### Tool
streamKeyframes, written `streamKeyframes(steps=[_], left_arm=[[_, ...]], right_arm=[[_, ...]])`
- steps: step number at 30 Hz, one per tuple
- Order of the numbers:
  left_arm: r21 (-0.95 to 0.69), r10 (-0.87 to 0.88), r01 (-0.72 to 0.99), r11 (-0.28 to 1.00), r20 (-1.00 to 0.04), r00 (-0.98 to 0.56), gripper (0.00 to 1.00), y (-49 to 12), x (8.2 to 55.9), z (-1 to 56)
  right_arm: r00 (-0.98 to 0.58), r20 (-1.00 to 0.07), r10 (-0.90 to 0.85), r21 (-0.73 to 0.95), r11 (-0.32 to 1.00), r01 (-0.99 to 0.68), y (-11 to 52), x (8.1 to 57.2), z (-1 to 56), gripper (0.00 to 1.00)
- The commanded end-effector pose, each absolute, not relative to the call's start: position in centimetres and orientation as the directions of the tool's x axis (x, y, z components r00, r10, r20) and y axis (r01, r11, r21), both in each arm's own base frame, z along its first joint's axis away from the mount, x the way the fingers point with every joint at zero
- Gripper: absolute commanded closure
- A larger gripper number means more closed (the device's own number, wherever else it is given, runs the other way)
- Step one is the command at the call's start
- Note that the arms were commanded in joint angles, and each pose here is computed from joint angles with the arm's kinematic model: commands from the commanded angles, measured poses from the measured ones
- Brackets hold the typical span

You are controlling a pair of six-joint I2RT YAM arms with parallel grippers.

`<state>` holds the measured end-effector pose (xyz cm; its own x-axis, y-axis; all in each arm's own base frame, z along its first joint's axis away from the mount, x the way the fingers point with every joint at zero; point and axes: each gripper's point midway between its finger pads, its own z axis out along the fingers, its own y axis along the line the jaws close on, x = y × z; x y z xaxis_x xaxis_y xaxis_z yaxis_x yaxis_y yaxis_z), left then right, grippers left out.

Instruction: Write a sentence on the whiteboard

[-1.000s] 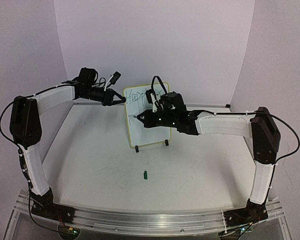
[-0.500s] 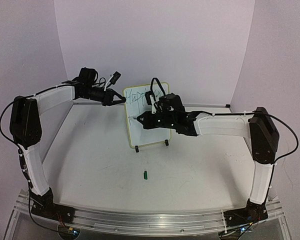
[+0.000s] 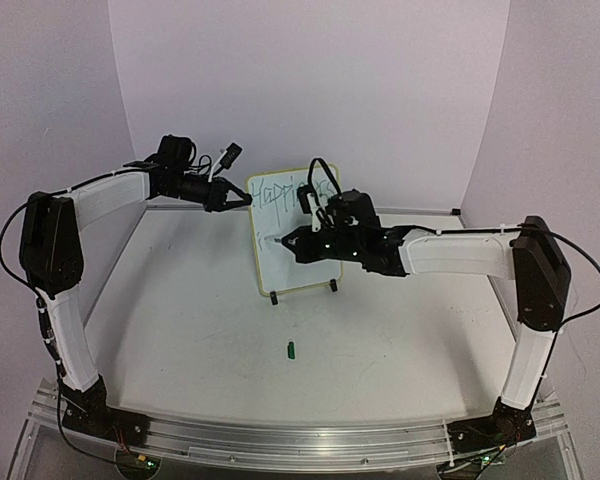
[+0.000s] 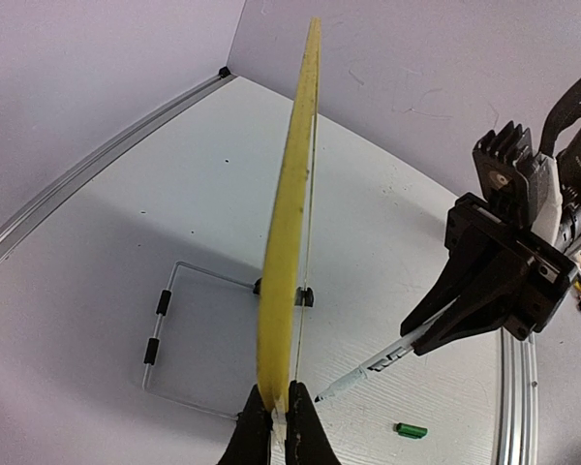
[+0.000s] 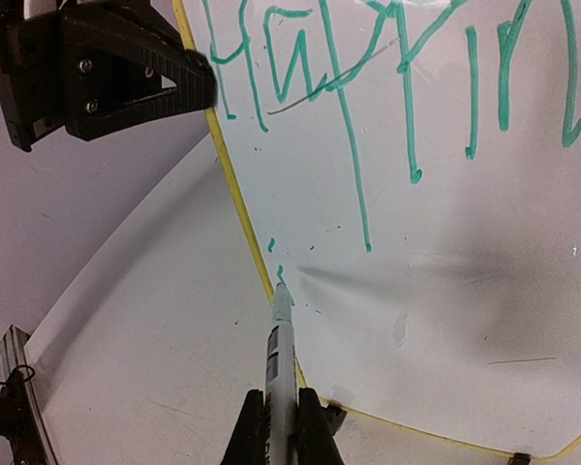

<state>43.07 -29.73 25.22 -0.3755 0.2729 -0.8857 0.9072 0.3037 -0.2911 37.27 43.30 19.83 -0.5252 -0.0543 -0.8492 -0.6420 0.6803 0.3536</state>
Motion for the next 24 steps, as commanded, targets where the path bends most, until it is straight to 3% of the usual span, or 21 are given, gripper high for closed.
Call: streamKeyframes(steps=[1, 24], left_arm=[[-0.369, 0.335, 0.869, 0.329, -0.815, -0.473, 1.0, -29.6, 41.5, 21.8], [-0.371, 0.339, 0.869, 0.327, -0.813, -0.474, 1.0, -29.8, 41.5, 21.6]], right_arm=[[-0.496, -0.868, -0.036, 0.341, 0.682, -0.647, 43.1, 37.6, 21.4, 1.0], [-0.526, -0.849, -0.053, 0.33, 0.725, -0.605, 43.4, 38.9, 19.4, 1.0]])
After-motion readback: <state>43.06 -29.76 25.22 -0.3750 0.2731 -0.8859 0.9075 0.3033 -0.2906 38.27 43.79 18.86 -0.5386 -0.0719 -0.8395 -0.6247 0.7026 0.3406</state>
